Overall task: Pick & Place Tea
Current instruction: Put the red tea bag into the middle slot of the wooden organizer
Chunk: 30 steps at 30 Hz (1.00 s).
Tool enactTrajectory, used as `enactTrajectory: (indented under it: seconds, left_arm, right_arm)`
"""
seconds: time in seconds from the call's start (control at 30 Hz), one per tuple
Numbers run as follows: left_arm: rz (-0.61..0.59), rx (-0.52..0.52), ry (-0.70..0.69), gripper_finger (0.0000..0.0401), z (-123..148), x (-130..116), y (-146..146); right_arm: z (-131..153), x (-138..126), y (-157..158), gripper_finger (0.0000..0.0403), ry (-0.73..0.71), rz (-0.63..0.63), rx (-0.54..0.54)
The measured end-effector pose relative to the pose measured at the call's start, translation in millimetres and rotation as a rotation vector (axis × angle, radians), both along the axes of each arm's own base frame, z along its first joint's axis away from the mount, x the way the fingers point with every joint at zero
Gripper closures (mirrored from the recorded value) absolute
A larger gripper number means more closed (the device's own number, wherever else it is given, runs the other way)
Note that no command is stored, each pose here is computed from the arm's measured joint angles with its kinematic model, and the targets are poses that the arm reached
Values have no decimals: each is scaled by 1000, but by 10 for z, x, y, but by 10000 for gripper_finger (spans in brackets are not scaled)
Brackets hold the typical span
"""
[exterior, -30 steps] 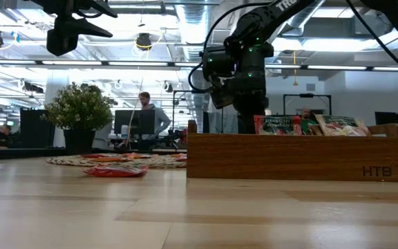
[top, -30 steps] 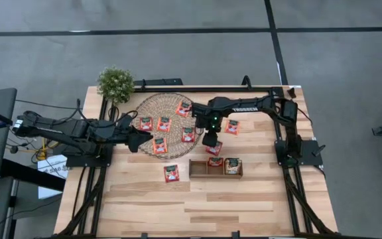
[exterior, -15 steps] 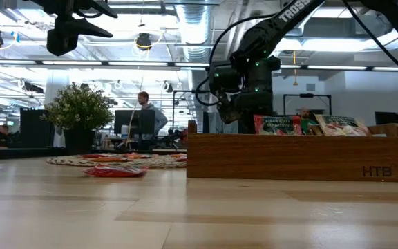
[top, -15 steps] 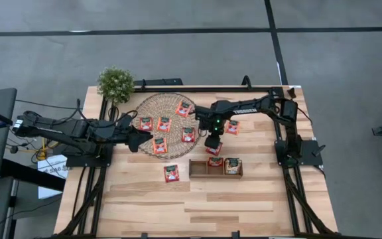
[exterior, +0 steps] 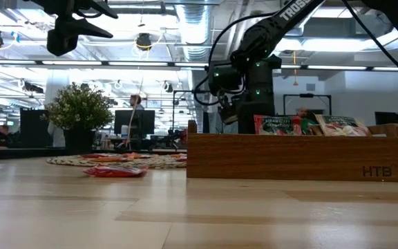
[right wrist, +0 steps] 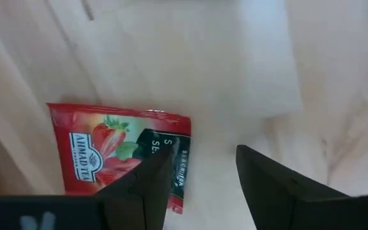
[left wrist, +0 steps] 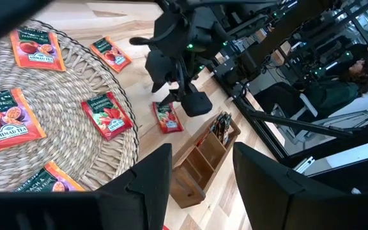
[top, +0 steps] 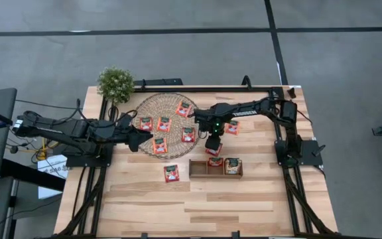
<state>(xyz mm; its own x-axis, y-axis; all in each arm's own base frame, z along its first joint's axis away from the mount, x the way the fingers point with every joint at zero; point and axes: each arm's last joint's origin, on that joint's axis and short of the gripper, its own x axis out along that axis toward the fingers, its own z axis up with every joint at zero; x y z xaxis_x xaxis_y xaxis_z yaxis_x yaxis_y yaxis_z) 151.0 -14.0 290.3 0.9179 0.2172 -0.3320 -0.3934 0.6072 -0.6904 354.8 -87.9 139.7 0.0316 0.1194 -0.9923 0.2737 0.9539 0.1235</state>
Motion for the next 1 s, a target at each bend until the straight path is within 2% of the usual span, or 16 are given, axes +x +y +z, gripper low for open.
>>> enactTrajectory:
  seconds: [0.17, 0.3, 0.53, 0.8, 1.0]
  left_arm:
    - [2, 1, -1, 243, 1, 0, 1]
    - [2, 0, -1, 243, 1, -1, 0]
    - [2, 0, -1, 243, 1, -1, 1]
    - [1, 3, 0, 243, 1, -1, 1]
    - [-1, 7, 1, 243, 1, -1, 0]
  right_arm:
    - [-172, 44, 90, 237, 73, 38, 2]
    - [-203, 55, 144, 241, 100, 66, -55]
    - [-64, 86, 84, 251, 85, 45, -151]
    - [-54, 58, -1, 269, 132, 9, -268]
    - [-54, 41, -9, 289, 146, 7, -262]
